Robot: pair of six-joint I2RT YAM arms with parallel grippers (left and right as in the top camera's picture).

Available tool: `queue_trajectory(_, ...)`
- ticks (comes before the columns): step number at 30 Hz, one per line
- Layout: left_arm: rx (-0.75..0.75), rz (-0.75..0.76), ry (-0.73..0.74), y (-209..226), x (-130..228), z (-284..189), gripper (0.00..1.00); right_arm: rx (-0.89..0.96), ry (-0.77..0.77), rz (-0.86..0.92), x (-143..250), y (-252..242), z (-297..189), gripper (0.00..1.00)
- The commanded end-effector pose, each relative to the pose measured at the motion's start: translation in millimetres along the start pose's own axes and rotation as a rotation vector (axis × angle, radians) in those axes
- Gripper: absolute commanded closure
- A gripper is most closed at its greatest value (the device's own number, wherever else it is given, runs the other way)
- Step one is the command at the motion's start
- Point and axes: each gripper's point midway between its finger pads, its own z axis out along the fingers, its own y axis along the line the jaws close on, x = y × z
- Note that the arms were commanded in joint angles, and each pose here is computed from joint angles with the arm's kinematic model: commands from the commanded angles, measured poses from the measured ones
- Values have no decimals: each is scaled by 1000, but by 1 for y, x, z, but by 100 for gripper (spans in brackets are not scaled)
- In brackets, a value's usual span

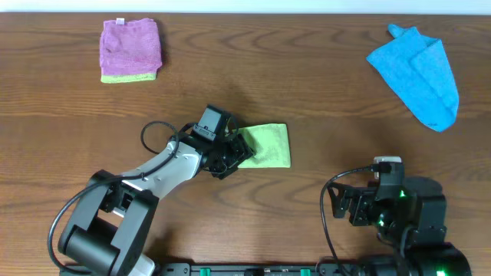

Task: Fold the cloth
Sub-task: 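Grasp the folded yellow-green cloth's left edge with the left gripper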

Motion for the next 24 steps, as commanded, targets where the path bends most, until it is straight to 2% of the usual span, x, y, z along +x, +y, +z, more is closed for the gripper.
queue_trajectory(1, -3, -17, 10, 2, 4, -3, 34, 11, -2, 23, 1, -3, 0, 1)
queue_trajectory(10, -39, -32, 3, 10, 4, -3, 33, 11, -2, 23, 1, -3, 0, 1)
queue_trajectory(14, -47, -36, -25, 11, -1, -2, 30, 11, -2, 23, 1, -3, 0, 1)
queue_trajectory(24, -20, -10, -68, -2, -2, 2, 26, 11, -2, 23, 1, -3, 0, 1)
